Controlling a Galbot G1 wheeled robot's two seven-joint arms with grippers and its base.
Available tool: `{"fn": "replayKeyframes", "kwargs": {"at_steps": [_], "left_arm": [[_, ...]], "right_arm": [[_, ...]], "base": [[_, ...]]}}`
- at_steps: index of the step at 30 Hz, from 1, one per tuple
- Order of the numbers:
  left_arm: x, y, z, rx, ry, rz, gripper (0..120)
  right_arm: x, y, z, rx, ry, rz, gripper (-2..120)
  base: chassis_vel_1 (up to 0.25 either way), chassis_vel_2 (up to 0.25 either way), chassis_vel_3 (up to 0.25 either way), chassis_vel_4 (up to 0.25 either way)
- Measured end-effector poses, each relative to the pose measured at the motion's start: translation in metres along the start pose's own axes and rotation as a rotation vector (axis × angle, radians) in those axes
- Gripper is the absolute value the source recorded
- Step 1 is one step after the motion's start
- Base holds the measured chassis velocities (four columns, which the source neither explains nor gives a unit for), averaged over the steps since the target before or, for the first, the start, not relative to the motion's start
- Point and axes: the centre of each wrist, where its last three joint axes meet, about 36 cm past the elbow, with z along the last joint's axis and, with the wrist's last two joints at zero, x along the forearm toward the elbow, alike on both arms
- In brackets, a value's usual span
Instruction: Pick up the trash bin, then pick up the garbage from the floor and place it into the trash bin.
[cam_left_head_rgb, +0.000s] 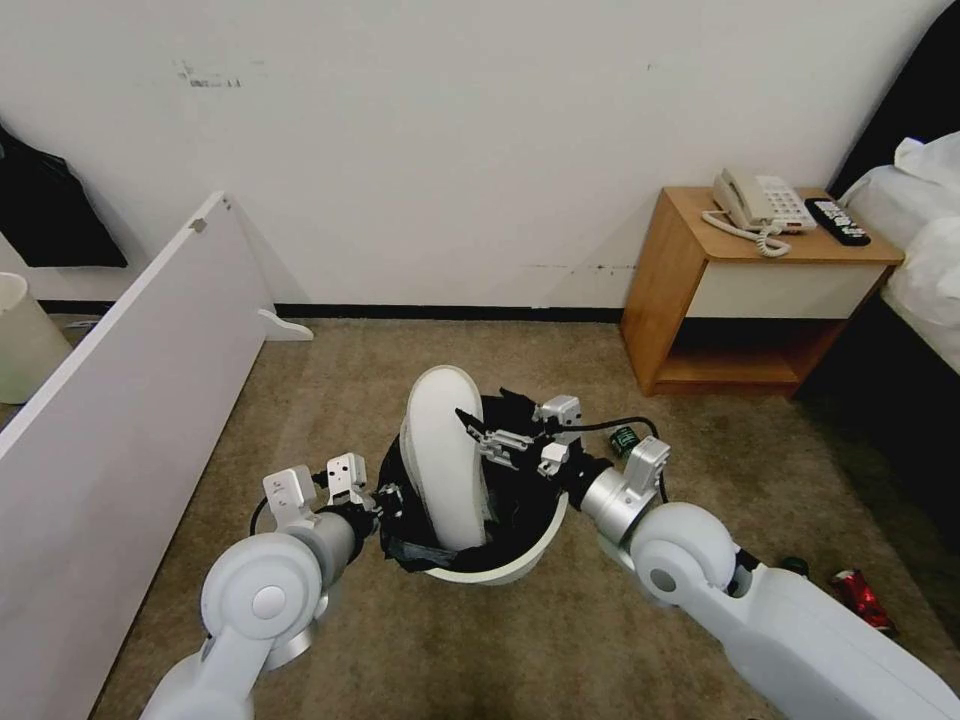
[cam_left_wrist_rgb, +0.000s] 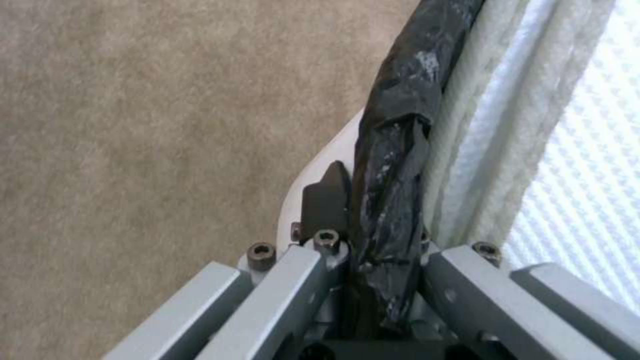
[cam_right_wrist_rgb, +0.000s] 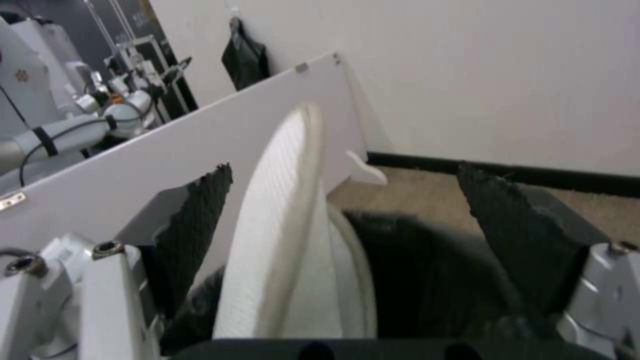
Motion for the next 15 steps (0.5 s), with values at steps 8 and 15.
{"fn": "replayKeyframes", "kwargs": {"at_steps": [8, 15], "left_arm": [[0.0003, -0.0012, -0.0045, 0.021, 0.022, -0.027, 1], [0.0015, -0.0026, -0.0050, 0.023, 0.025, -0.031, 1]], "right_arm": [[0.0038, -0.0011, -0.0125, 0.008, -0.022, 0.000, 90], [0.0035, -0.0017, -0.0104, 0.005, -0.020, 0.004, 90]], "base": [[0.000, 0.000, 0.000, 0.000], [0.000, 0.000, 0.000, 0.000]]}}
